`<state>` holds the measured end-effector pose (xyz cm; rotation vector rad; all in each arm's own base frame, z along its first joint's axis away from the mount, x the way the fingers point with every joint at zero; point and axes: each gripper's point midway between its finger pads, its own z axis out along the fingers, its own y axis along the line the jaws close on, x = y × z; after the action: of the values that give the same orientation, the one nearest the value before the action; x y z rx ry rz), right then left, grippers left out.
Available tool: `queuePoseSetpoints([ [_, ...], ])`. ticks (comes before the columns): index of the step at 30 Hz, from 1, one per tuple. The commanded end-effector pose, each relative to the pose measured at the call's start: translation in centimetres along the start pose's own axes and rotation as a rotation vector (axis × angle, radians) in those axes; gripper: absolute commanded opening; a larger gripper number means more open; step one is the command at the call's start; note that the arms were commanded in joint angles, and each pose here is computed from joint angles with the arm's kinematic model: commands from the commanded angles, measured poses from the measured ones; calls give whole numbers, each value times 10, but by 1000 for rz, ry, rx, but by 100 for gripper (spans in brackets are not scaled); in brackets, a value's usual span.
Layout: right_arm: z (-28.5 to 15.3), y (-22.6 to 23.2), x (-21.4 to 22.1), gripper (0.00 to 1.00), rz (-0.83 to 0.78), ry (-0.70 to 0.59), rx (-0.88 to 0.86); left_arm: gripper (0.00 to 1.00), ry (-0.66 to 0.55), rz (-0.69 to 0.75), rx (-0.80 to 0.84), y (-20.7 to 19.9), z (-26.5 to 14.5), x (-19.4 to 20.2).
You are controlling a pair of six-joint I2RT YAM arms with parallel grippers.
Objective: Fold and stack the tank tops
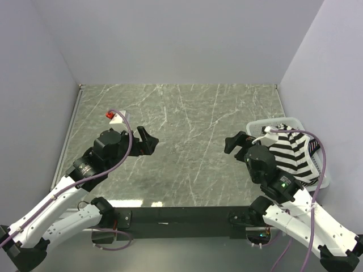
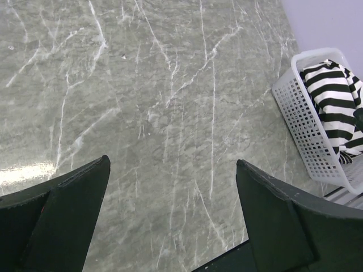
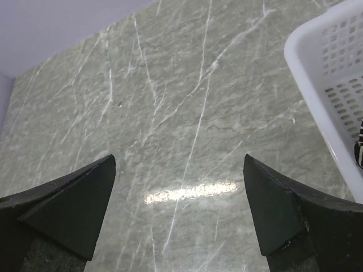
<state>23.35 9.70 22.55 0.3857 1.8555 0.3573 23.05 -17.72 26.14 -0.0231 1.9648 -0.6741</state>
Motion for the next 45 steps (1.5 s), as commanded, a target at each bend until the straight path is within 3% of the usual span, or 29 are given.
queuePoseSetpoints([
  [1,-1,0,-17,100,19,-46,30,99,-17,7,42,-10,-7,-8],
  [7,17,-1,-21,100,-40,-17,146,99,-33,20,48,-10,-17,-14],
  [11,53,-66,-46,98,26,15,386,99,-39,18,64,-11,-21,-14],
  [15,57,-140,-67,98,147,-42,613,99,-37,10,78,-13,-22,-13],
  [19,59,-193,-62,94,267,-27,731,99,-30,5,98,-15,-22,-10],
  [34,87,-248,-13,81,376,71,890,99,-39,2,106,-15,-25,-10],
  [37,87,-252,-6,62,368,83,902,99,-34,3,106,-15,-24,-9],
  [38,87,-252,-7,45,362,87,903,99,-35,2,106,-15,-25,-9],
  [40,84,-252,-10,20,354,92,914,99,-34,3,106,-15,-24,-8],
  [41,83,-248,-22,0,349,67,907,99,-35,2,103,-15,-24,-9],
  [45,69,-235,-53,0,329,1,878,99,-40,4,93,-14,-23,-11],
])
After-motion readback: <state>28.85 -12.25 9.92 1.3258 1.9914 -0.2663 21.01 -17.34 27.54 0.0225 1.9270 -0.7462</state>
